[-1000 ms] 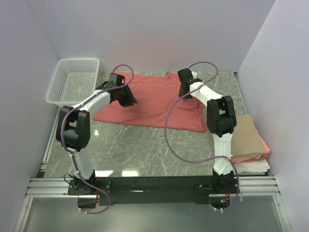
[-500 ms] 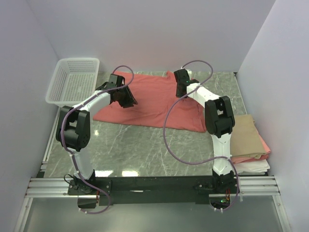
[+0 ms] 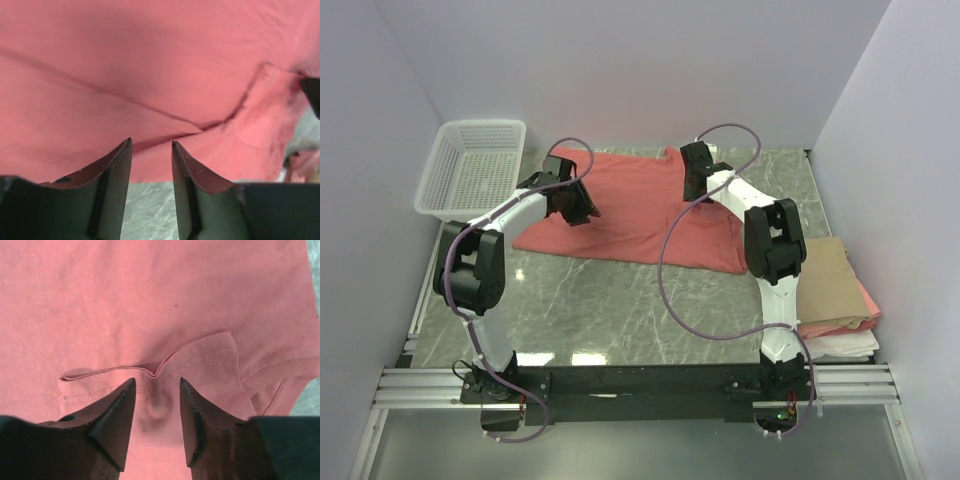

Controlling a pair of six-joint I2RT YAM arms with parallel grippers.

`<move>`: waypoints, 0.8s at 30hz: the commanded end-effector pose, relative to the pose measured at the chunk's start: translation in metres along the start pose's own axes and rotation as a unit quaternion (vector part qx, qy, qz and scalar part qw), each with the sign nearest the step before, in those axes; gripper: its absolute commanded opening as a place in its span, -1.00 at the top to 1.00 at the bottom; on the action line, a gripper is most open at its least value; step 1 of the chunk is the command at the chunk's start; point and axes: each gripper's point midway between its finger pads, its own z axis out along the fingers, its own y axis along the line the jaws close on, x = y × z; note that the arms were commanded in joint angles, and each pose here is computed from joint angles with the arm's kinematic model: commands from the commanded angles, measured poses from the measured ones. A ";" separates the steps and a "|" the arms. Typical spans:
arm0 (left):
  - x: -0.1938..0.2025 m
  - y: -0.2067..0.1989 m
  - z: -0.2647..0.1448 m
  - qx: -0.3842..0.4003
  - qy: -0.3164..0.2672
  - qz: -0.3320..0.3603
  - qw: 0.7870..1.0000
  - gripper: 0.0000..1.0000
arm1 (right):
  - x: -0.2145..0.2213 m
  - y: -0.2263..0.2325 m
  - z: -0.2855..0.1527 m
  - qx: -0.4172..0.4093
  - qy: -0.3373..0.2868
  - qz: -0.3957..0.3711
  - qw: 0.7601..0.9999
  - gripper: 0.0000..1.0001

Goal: Fold and stack the t-shirts
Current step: Fold the tshirt

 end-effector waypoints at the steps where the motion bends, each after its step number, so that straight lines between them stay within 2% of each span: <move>1: -0.022 0.018 -0.031 -0.036 -0.059 -0.035 0.997 0.12 | -0.031 -0.008 -0.025 -0.002 -0.024 0.037 0.999 0.03; 2: -0.030 0.030 -0.036 -0.052 -0.078 -0.057 0.994 0.12 | -0.040 -0.008 -0.043 -0.014 -0.035 0.050 0.998 0.01; 6: -0.034 0.073 -0.066 -0.095 -0.129 -0.114 0.980 0.10 | -0.028 -0.006 -0.086 -0.062 -0.017 0.111 0.992 0.01; 7: -0.035 0.080 -0.072 -0.105 -0.139 -0.125 0.977 0.09 | -0.003 -0.007 -0.086 -0.070 0.009 0.114 0.991 0.01; 9: -0.033 0.099 -0.084 -0.133 -0.173 -0.154 0.964 0.08 | -0.002 -0.005 -0.113 -0.103 -0.005 0.153 0.983 0.01; 10: -0.031 0.107 -0.087 -0.145 -0.182 -0.162 0.959 0.07 | 0.032 -0.010 -0.110 -0.101 0.021 0.155 0.983 0.01; 11: -0.031 0.112 -0.090 -0.152 -0.193 -0.177 0.953 0.06 | 0.031 -0.011 -0.128 -0.120 0.005 0.170 0.978 0.01; 12: -0.028 0.124 -0.092 -0.169 -0.205 -0.181 0.947 0.07 | 0.035 -0.010 -0.133 -0.133 -0.001 0.191 0.973 0.01; 13: -0.028 0.130 -0.093 -0.176 -0.214 -0.185 0.943 0.07 | 0.064 -0.015 -0.129 -0.131 0.020 0.196 0.972 0.01; 15: -0.025 0.142 -0.093 -0.190 -0.228 -0.200 0.934 0.07 | 0.071 -0.017 -0.144 -0.154 0.008 0.222 0.963 0.01; 16: -0.026 0.148 -0.094 -0.199 -0.239 -0.202 0.929 0.07 | 0.094 -0.021 -0.141 -0.149 0.025 0.224 0.963 0.01; 24: -0.037 0.181 -0.092 -0.255 -0.299 -0.204 0.897 -0.01 | 0.128 -0.043 -0.149 -0.140 0.016 0.264 0.954 0.00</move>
